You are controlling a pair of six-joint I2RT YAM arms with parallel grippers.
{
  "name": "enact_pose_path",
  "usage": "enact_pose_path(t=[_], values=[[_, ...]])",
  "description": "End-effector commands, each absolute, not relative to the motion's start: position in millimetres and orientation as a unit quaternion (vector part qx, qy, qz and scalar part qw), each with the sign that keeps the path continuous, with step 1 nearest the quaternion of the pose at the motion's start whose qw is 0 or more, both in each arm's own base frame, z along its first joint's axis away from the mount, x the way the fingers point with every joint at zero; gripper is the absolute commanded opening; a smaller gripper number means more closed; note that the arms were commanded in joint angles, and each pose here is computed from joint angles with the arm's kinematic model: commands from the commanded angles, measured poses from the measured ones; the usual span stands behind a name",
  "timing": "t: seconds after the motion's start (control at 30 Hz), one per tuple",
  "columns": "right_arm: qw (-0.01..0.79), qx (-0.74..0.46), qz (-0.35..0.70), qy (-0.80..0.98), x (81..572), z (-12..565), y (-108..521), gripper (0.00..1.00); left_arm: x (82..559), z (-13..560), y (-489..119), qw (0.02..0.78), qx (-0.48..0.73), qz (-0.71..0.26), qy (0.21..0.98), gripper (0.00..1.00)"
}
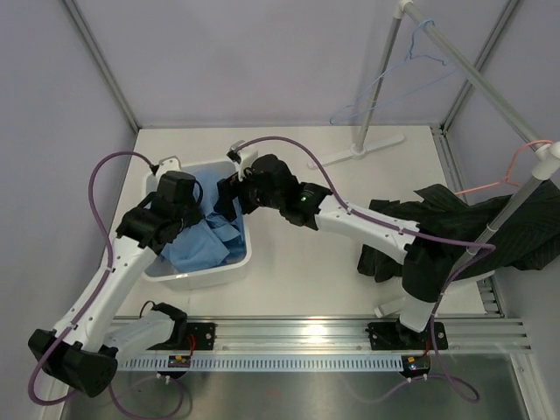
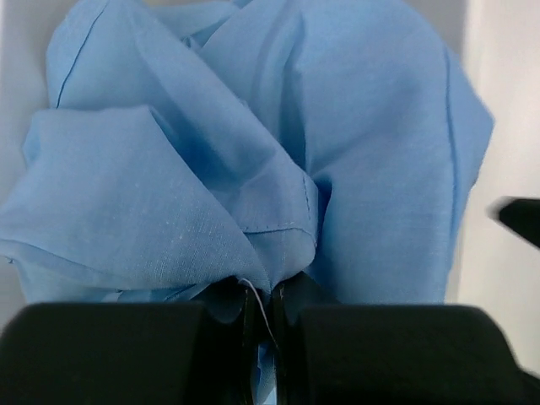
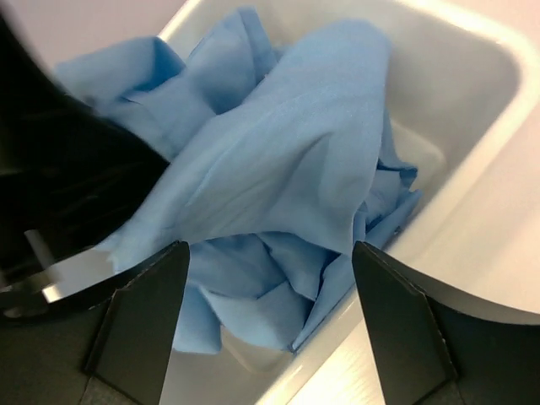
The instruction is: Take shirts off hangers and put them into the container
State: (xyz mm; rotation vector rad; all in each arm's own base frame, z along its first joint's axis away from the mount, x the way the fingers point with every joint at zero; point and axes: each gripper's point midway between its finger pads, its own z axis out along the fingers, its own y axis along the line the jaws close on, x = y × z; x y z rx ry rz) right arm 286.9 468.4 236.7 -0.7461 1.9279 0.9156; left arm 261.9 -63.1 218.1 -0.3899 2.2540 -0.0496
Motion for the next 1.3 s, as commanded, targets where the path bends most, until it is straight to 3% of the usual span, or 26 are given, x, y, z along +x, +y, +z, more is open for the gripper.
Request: enact_pose_path(t=[0.0,0.1,0.23,0.33,0.47,0.6,0.7,0.83,0.87,1.03,1.27], values=[[0.492,-0.274,0.341,0.752,281.7,308.5,443.4,0.88,276.5,219.8,-62.2,0.432,-0.187,-0.034,0.881,0.06],[0.527,-0.263,0.331,0.737,269.3,346.4,418.2,0.91,278.5,214.4,-55.7,0.428,-0.195,-0.018,0.882,0.08],[0.566,-0.243,0.327,0.717,243.5,391.3,377.2,0.97,278.0,222.5,-51.9,0.436,-0.198,-0.014,0.878,0.41],[0.590,-0.214,0.342,0.700,215.9,426.8,327.0,1.00,272.6,246.1,-56.5,0.460,-0.185,-0.045,0.867,0.53],[0.554,-0.208,0.353,0.725,189.4,388.4,297.6,0.99,259.0,282.6,-71.9,0.490,-0.160,-0.101,0.851,0.69],[0.500,-0.209,0.350,0.764,163.5,324.6,291.3,0.99,243.6,313.2,-94.5,0.516,-0.116,-0.130,0.839,0.73],[0.457,-0.221,0.341,0.791,143.9,272.0,298.6,0.90,236.9,339.8,-129.3,0.546,-0.060,-0.175,0.817,0.74],[0.422,-0.202,0.349,0.812,125.4,225.3,308.2,0.23,234.9,363.6,-197.8,0.567,0.052,-0.234,0.788,0.75],[0.411,-0.206,0.339,0.821,121.4,204.4,305.1,0.00,236.7,380.8,-211.5,0.578,0.078,-0.244,0.775,0.75],[0.385,-0.169,0.353,0.836,110.4,157.8,294.5,0.00,237.7,395.4,-304.2,0.569,0.209,-0.271,0.747,0.88],[0.352,-0.134,0.372,0.848,89.8,125.0,276.1,0.00,226.7,419.3,-389.2,0.567,0.304,-0.362,0.675,0.89]])
